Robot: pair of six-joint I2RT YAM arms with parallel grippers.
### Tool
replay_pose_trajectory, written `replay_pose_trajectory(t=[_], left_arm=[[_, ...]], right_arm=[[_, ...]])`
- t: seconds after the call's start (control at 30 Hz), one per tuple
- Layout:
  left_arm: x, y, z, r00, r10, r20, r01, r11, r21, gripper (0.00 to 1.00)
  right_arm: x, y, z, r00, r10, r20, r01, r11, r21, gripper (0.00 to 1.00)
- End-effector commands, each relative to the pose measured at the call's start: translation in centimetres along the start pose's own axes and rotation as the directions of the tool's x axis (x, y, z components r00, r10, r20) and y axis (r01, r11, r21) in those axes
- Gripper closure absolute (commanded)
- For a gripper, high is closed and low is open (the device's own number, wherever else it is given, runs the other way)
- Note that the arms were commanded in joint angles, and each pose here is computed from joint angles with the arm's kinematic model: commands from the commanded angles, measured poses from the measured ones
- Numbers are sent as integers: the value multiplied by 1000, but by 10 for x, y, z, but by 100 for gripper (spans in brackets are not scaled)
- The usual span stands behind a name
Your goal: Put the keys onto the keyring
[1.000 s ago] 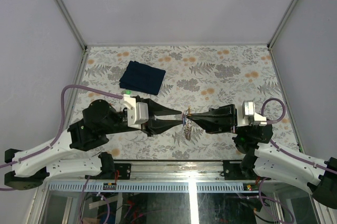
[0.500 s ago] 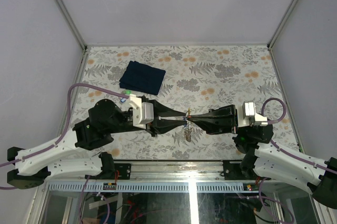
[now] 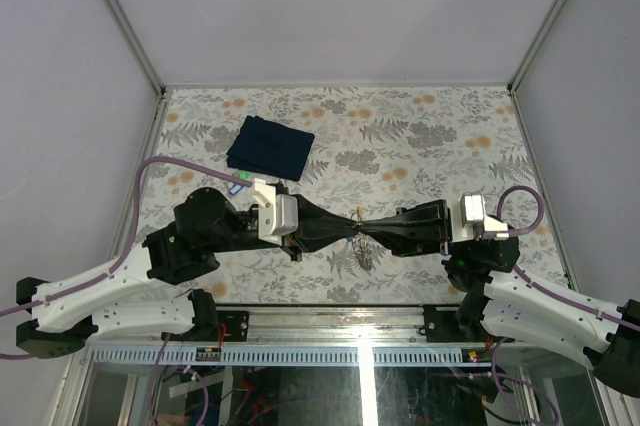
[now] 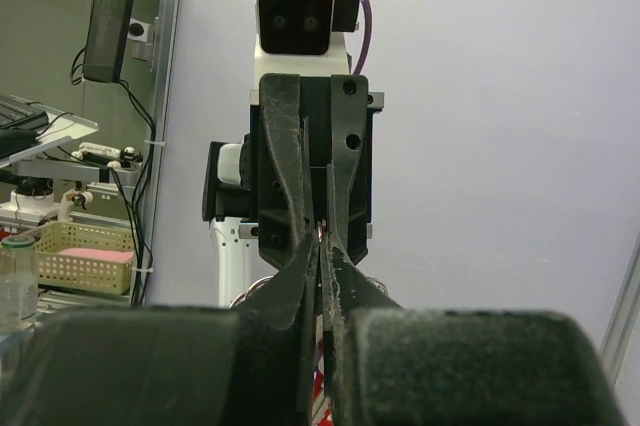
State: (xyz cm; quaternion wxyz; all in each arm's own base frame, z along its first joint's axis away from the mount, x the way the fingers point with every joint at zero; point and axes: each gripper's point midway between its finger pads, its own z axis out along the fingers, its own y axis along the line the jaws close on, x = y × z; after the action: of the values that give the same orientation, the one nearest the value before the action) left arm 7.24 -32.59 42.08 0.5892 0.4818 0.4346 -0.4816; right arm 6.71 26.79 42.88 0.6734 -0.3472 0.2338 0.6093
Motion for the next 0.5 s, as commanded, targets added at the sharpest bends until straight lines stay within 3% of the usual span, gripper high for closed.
replay_pose_trajectory(t=[0.0,0.13,0.47], left_arm=[[-23,-2,1,997,21,73,-22,1000,13,88],[-22,-2,0,997,19,70,-20,1000,12,99],[-12,1,-4,999,25,-35,-25,1000,6,100]], right_arm=[[-33,5,10,994,-67,85,70,997,-32,100],[-31,5,10,994,-68,82,71,997,-31,100],[-33,3,9,994,-91,64,92,996,-16,96]])
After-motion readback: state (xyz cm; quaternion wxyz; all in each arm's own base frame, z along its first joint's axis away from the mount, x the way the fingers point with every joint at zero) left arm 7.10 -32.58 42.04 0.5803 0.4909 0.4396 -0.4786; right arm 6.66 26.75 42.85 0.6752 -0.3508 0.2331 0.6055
